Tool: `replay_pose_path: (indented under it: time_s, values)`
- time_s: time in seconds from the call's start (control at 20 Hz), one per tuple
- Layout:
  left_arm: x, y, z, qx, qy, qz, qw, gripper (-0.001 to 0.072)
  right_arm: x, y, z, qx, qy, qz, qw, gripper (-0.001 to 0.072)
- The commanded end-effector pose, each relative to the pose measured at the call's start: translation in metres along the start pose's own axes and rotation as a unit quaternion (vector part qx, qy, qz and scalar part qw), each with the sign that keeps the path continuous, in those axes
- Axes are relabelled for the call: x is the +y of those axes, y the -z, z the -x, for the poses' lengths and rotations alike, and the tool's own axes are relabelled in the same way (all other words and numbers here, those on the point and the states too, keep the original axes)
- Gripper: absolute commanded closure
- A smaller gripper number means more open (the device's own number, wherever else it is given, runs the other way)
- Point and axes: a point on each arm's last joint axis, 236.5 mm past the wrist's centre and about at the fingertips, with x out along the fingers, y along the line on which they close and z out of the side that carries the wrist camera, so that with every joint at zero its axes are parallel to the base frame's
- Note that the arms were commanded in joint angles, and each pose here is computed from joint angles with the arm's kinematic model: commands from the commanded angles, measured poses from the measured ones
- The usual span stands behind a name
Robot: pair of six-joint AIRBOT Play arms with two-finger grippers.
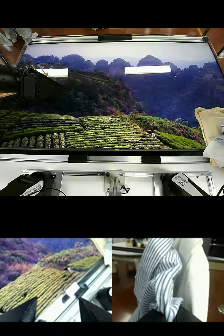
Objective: Fold the shirts.
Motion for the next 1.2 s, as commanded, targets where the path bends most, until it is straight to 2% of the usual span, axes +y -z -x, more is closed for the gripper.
replay_pose_path:
  time_s: [0.0,0.35,0.5,0.55,0.6,0.65,0.7,0.85,1.05,1.15]
  values:
    - [-0.001,0.002,0.000,0.005,0.001,0.008,1.000,0.0089,-0.017,0.022,-0.001,0.046,0.030,0.020,0.998,0.0637]
    - [-0.001,0.002,0.000,0.005,0.001,0.007,1.000,0.0090,-0.122,0.010,0.033,0.032,0.155,-0.050,0.986,0.0636]
    - [-0.001,0.002,0.000,0.004,0.001,0.008,1.000,0.0090,-0.139,0.009,0.041,0.027,0.157,-0.091,0.983,0.0633]
    - [0.000,0.002,0.000,0.003,0.001,0.007,1.000,0.0089,-0.135,0.011,0.039,0.030,0.144,-0.107,0.983,0.0602]
    - [0.000,0.000,0.000,-0.001,0.000,0.008,1.000,0.0089,-0.126,0.012,0.037,0.034,0.126,-0.120,0.984,0.0444]
    - [0.001,-0.003,0.000,-0.007,-0.002,0.007,1.000,0.0090,-0.113,0.014,0.036,0.040,0.098,-0.141,0.984,0.0236]
    - [0.001,-0.006,0.000,-0.012,-0.003,0.007,1.000,0.0090,-0.095,0.016,0.036,0.050,0.063,-0.166,0.983,0.0175]
    - [0.003,-0.013,0.000,-0.027,-0.006,-0.004,1.000,0.0090,-0.051,0.035,0.060,0.117,-0.017,-0.181,0.976,0.0174]
    - [0.006,-0.027,0.001,-0.057,-0.013,-0.026,0.998,0.0090,-0.015,0.094,0.096,0.258,-0.069,-0.089,0.959,0.0175]
    - [0.007,-0.032,0.001,-0.067,-0.016,-0.029,0.997,0.0090,-0.003,0.134,0.109,0.335,-0.094,-0.040,0.937,0.0175]
